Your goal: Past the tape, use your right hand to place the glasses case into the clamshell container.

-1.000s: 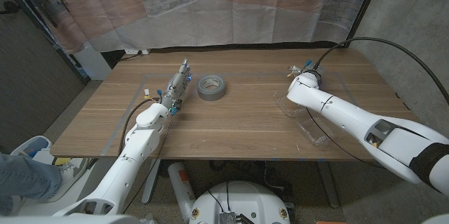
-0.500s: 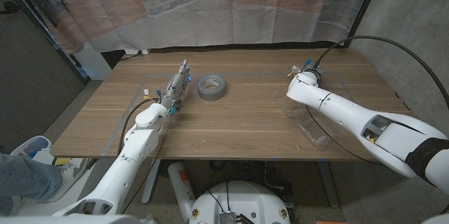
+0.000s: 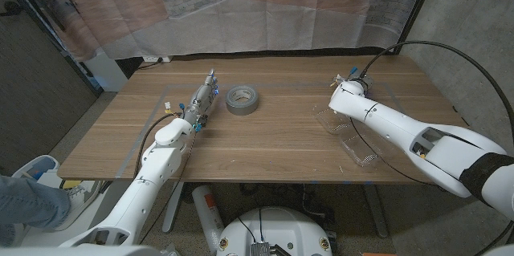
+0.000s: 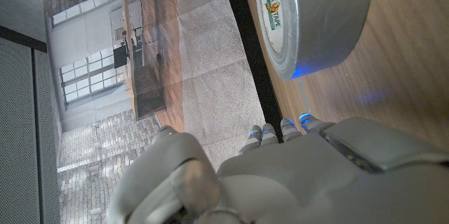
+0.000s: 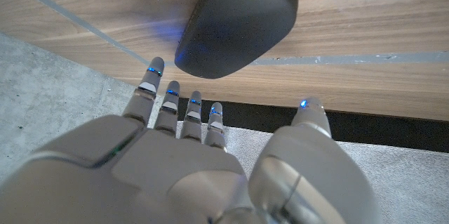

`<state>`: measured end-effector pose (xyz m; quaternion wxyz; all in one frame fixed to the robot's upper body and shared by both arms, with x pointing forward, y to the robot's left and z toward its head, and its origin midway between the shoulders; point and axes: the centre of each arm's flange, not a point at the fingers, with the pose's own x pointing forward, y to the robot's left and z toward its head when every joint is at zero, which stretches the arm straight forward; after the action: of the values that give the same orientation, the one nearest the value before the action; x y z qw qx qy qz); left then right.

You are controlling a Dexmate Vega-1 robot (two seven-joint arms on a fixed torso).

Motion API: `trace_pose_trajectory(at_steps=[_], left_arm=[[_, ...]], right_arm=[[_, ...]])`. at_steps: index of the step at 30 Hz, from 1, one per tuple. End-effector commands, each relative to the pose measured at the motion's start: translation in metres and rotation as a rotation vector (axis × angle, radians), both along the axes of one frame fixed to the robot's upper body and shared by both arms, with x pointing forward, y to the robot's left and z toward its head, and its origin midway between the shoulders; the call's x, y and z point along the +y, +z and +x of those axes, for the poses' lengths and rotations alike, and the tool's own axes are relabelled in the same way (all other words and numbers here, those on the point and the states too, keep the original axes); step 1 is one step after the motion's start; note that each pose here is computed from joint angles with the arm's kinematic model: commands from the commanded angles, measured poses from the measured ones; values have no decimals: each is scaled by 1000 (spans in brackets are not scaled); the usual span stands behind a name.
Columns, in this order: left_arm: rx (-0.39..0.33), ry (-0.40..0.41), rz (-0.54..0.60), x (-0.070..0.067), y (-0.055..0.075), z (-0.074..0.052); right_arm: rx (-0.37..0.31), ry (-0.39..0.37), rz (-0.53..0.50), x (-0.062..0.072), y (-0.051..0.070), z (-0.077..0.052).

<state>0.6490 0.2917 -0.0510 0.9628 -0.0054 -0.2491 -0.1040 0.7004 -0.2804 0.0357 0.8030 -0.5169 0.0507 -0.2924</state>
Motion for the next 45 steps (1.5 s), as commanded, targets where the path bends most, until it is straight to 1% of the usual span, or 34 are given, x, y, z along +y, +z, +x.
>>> trace_pose_trajectory(at_steps=[1,10,23,34,45], left_arm=[[15,1,7,0,-2,3],[27,4,8,0,-4,6],[34,0,7,0,-4,11],[44,4,5,2,-6,14],[49,4,5,0,-7,16]], right_arm=[[11,-10,10,-7,3,6],[35,-22,15,-10,1,14],[62,-30,11,-11,2,21],[85,-46,24,-18,0,24],[109,-42,18,-17,-1,27]])
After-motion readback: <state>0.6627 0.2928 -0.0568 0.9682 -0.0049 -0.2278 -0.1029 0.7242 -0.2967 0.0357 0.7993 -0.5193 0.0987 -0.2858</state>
